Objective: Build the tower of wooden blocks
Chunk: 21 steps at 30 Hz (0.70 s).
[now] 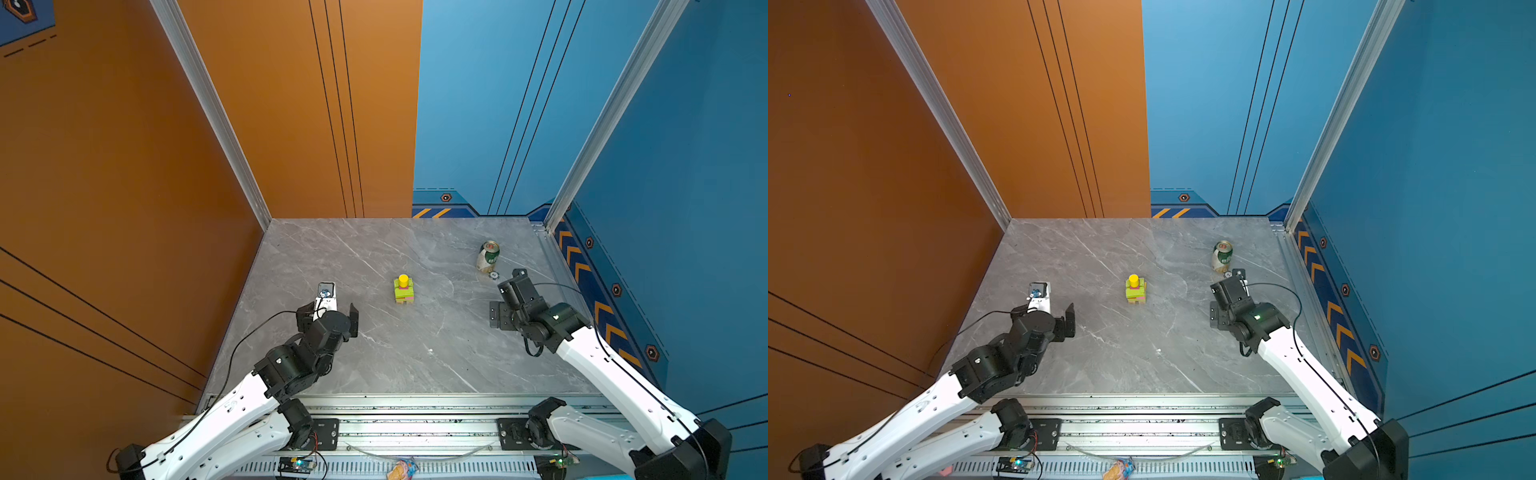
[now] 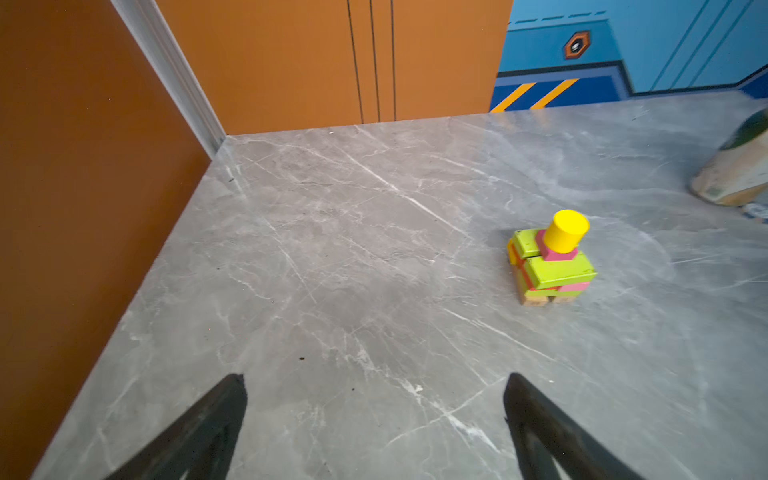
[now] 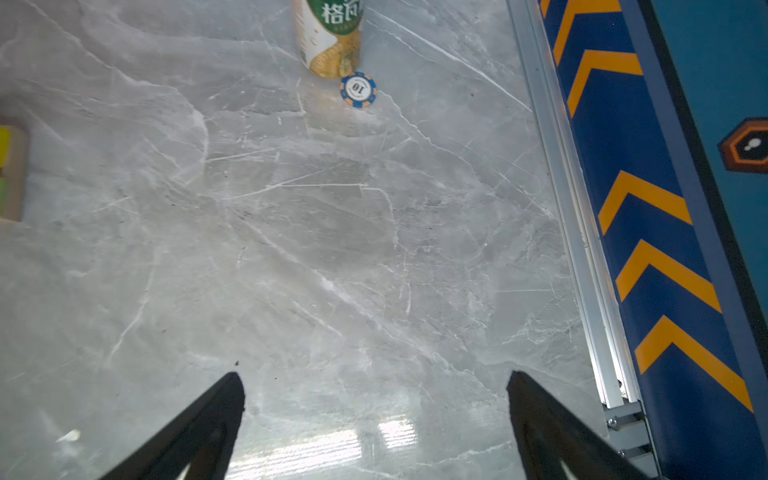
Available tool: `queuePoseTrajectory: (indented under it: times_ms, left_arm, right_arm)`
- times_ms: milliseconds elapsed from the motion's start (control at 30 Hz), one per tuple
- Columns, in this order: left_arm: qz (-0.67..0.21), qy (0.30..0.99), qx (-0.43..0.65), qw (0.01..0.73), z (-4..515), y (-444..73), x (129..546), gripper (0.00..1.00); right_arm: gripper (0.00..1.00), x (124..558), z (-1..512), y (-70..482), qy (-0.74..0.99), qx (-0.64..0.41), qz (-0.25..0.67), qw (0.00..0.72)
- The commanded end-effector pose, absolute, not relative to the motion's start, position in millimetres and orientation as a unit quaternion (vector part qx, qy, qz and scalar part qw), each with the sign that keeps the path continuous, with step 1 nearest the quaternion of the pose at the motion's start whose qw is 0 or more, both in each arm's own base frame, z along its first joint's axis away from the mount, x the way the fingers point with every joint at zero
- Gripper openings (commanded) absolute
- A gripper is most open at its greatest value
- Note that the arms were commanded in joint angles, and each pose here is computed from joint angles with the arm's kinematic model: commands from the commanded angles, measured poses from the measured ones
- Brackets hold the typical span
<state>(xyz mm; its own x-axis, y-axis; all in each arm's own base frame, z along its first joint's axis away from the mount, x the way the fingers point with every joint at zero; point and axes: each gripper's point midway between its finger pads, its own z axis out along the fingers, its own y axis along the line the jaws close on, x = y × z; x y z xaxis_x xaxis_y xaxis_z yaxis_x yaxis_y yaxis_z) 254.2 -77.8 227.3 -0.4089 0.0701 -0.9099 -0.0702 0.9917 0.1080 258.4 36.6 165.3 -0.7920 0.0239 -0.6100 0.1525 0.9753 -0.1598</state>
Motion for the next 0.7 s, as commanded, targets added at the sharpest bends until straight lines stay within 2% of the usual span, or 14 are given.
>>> queuePoseTrajectory:
  times_ms: [0,200,400,500,667]
  left_arm:
    - [0.144,0.82,-0.032,0.553,219,-47,269,0.98]
    - [0.127,0.808,-0.098,0.567,194,-20,296,0.98]
    - [0.185,0.805,-0.087,0.557,176,1,318,0.98]
    - [0.21,0.794,-0.11,0.56,163,21,326,0.98]
    - [0.178,0.802,-0.138,0.553,134,39,335,0.98]
  right_arm:
    - [1.0,274,170,26,0.917,0.081,-0.113,0.375]
    - [1.0,293,155,27,0.879,0.076,-0.091,0.462]
    - [1.0,315,138,9,0.877,0.089,-0.123,0.456]
    - [1.0,333,135,13,0.88,0.09,-0.1,0.456]
    - [1.0,351,143,15,0.859,0.089,-0.091,0.496]
